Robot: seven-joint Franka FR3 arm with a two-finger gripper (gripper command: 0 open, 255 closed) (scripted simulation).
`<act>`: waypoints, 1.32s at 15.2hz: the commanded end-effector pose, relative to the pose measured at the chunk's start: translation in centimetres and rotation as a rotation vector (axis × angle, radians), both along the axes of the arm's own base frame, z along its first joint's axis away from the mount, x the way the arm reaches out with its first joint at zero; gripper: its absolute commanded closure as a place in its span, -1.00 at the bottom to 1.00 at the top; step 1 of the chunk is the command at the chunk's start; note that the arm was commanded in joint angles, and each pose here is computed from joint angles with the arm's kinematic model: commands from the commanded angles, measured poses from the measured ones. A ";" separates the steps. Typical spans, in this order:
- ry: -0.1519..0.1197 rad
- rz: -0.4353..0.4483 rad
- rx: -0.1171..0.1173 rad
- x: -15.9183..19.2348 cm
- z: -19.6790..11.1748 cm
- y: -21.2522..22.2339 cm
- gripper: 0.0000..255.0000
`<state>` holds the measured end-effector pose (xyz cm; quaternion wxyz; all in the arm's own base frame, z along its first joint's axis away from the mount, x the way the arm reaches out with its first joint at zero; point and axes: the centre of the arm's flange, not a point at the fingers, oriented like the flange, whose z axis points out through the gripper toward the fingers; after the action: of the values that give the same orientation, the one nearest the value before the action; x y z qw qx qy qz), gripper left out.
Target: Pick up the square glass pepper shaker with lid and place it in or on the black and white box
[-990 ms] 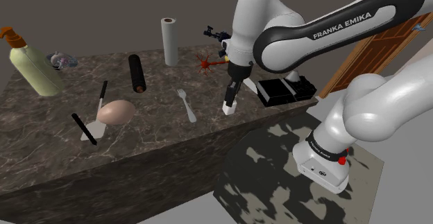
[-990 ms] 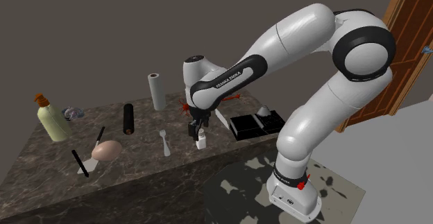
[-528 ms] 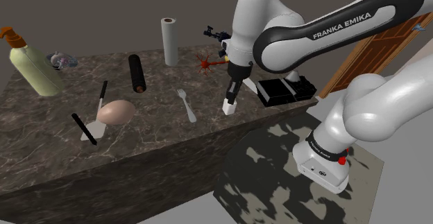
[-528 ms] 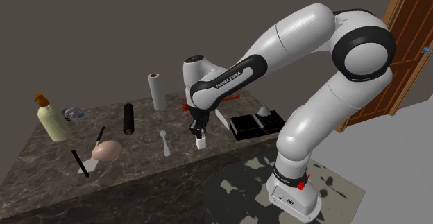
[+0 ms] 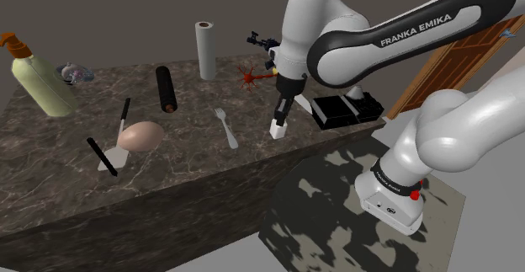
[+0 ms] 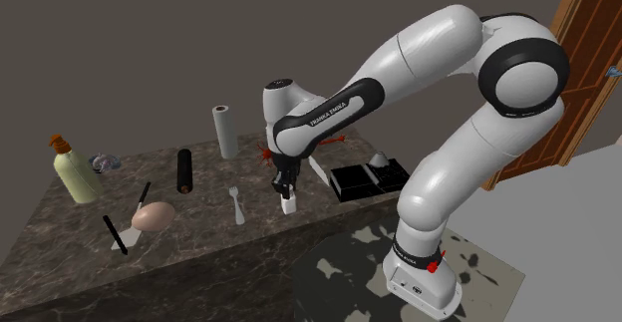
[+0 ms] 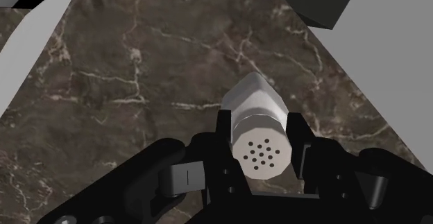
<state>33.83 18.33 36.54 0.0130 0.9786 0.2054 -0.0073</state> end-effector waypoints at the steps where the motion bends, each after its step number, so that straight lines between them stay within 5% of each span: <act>1: 0.000 0.000 0.000 0.0 0.8 0.0 1.00; 20: 0.000 0.000 0.000 0.0 10.8 0.0 1.00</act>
<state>33.83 18.31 46.77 0.0130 0.9786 0.2053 -0.0072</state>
